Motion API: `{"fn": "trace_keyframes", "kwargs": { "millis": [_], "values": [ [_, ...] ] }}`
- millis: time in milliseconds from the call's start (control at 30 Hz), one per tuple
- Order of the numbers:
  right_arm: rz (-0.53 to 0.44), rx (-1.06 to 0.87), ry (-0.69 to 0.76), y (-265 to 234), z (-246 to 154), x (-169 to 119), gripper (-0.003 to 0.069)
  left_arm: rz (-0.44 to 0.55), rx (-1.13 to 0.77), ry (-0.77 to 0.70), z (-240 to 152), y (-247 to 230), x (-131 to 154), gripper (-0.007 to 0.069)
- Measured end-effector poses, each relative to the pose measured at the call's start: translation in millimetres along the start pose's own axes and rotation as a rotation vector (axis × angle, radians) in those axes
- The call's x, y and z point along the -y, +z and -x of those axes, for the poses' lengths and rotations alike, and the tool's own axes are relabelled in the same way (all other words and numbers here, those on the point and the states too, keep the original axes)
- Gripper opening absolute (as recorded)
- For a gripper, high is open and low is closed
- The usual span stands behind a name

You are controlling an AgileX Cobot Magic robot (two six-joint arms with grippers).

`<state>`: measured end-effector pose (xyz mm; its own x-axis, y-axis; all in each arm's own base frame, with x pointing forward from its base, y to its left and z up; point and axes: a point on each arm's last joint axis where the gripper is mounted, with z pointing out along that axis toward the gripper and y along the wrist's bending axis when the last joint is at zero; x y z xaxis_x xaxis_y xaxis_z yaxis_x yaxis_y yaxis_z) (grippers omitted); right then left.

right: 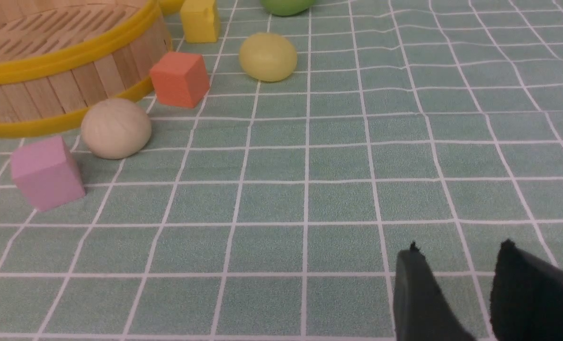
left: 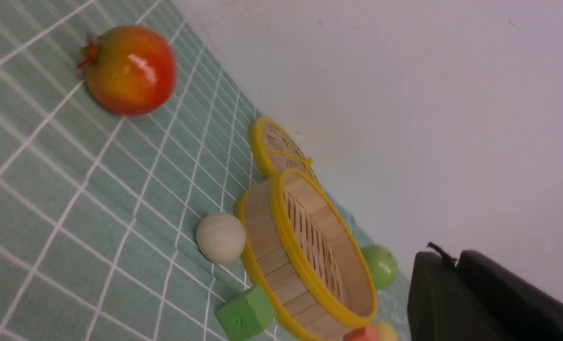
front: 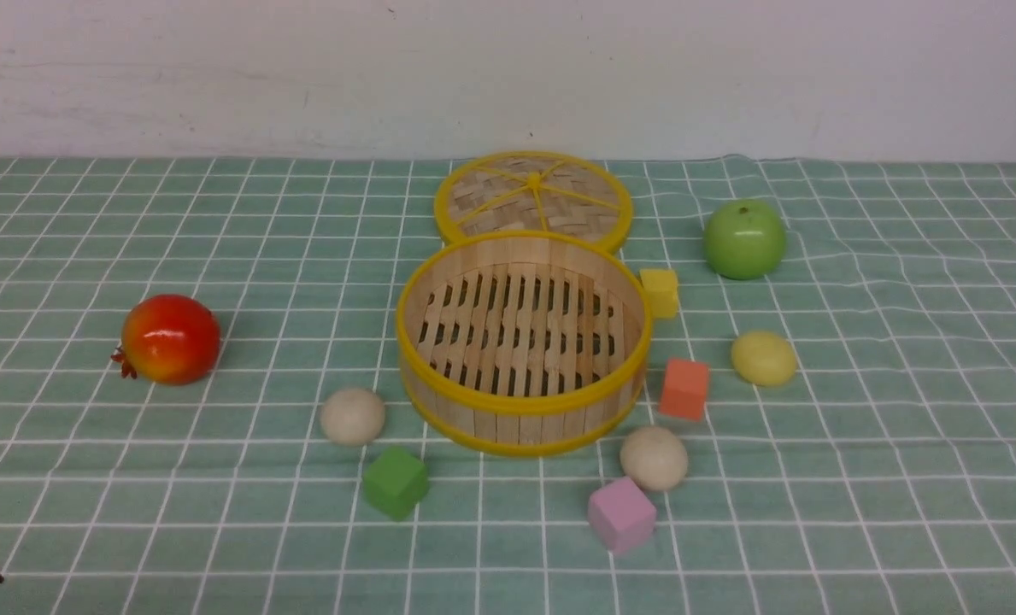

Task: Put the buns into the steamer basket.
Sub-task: Use the left arm to grab a steamed stuffed bun

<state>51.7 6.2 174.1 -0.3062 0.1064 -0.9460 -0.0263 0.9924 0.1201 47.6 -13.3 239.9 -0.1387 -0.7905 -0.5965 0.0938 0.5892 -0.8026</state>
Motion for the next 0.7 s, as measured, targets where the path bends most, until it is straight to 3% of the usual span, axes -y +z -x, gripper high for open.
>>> {"fn": "trace_keyframes", "kwargs": {
  "millis": [167, 333, 467, 567, 700],
  "values": [
    [0.000, 0.000, 0.000, 0, 0, 0, 0.0240, 0.111, -0.323, 0.297, 25, 9, 52, 0.0049],
    [0.000, 0.000, 0.000, 0, 0, 0, 0.0240, 0.244, -0.720, 0.460, 40, 55, 74, 0.0049],
    [0.000, 0.000, 0.000, 0, 0, 0, 0.0240, 0.293, -0.874, 0.500, 43, 101, 70, 0.0036],
    [0.000, 0.000, 0.000, 0, 0, 0, 0.0240, 0.305, -0.965, 0.500, 38, 136, 63, -0.0014],
    [0.000, 0.000, 0.000, 0, 0, 0, 0.0240, 0.227, -1.064, 0.588, 13, 168, 75, -0.0014]
  ]
}}
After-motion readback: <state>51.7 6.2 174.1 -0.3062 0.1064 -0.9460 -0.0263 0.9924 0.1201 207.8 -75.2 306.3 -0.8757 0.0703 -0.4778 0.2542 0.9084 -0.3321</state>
